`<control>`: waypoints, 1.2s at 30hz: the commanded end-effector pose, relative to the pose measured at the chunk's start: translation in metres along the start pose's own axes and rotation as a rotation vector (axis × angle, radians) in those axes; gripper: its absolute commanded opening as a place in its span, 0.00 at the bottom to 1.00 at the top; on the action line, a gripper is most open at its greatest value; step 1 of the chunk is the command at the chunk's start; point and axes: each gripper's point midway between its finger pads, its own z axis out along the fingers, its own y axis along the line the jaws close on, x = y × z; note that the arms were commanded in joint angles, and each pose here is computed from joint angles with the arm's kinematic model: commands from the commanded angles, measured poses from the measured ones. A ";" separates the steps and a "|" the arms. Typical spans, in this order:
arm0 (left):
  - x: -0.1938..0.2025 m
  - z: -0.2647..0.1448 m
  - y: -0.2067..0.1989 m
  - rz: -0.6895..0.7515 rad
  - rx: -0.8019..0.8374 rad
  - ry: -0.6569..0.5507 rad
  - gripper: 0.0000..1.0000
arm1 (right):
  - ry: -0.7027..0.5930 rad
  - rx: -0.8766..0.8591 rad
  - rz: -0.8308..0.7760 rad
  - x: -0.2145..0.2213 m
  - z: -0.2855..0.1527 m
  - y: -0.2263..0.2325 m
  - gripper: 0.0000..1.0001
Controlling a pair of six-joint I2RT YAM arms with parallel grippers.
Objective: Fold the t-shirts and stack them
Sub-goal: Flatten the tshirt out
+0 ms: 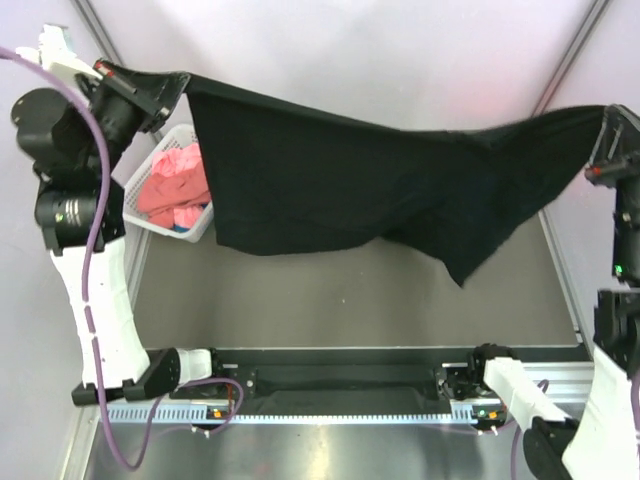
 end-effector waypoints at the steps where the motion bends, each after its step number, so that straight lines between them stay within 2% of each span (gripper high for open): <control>1: -0.010 0.001 0.006 0.016 -0.031 -0.040 0.00 | -0.089 -0.066 0.013 -0.018 0.002 0.012 0.00; 6: 0.006 0.053 0.061 -0.011 -0.120 0.026 0.00 | 0.044 -0.143 -0.035 0.044 0.057 0.020 0.00; 7: 0.007 0.066 0.071 -0.013 -0.125 0.035 0.00 | 0.116 -0.136 -0.042 0.071 0.079 0.016 0.00; 9: 0.002 0.080 0.071 -0.017 -0.087 0.012 0.00 | 0.156 -0.168 -0.054 0.079 0.094 0.022 0.00; 10: 0.003 0.091 0.080 -0.038 -0.088 0.010 0.00 | 0.190 -0.171 -0.058 0.098 0.111 0.020 0.00; 12: -0.007 0.108 0.080 -0.040 -0.043 -0.041 0.00 | 0.126 -0.204 -0.055 0.092 0.132 0.028 0.00; 13: -0.003 0.123 0.093 -0.089 -0.047 -0.040 0.00 | 0.124 -0.215 -0.050 0.105 0.148 0.028 0.00; 14: -0.004 0.132 0.095 -0.109 -0.022 -0.051 0.00 | 0.050 -0.250 -0.031 0.095 0.160 0.036 0.00; 16: -0.007 0.158 0.102 -0.177 0.046 -0.081 0.00 | 0.040 -0.252 -0.007 0.109 0.186 0.035 0.00; 18: -0.004 0.181 0.110 -0.219 0.089 -0.068 0.00 | -0.025 -0.253 0.012 0.079 0.200 0.042 0.00; 19: -0.006 0.186 0.108 -0.248 0.110 -0.065 0.00 | -0.014 -0.252 0.015 0.090 0.217 0.041 0.00; 20: -0.010 0.188 0.104 -0.251 0.129 -0.068 0.00 | -0.071 -0.294 0.014 0.056 0.216 0.055 0.00; 21: -0.017 0.189 0.094 -0.241 0.158 -0.077 0.00 | -0.050 -0.301 0.015 0.063 0.224 0.056 0.00; 23: -0.026 0.184 0.084 -0.225 0.171 -0.100 0.00 | -0.131 -0.335 0.003 0.022 0.217 0.068 0.00; 27: -0.045 0.156 0.056 -0.145 0.170 -0.152 0.00 | -0.167 -0.315 -0.030 -0.002 0.195 0.065 0.00; 28: -0.044 0.150 0.052 -0.127 0.173 -0.145 0.00 | -0.214 -0.323 -0.038 -0.028 0.172 0.069 0.00; 29: -0.046 0.143 0.045 -0.115 0.186 -0.152 0.00 | -0.181 -0.313 -0.048 -0.015 0.170 0.064 0.00; 30: -0.043 0.128 0.037 -0.110 0.191 -0.150 0.00 | -0.217 -0.319 -0.060 -0.037 0.147 0.067 0.00; 32: -0.042 0.111 0.029 -0.099 0.191 -0.166 0.00 | -0.173 -0.302 -0.079 -0.027 0.133 0.062 0.00; 33: -0.041 0.090 0.019 -0.089 0.190 -0.178 0.00 | -0.201 -0.295 -0.088 -0.046 0.110 0.062 0.00; 36: -0.042 0.049 -0.001 -0.043 0.181 -0.218 0.00 | -0.154 -0.266 -0.119 -0.036 0.085 0.053 0.00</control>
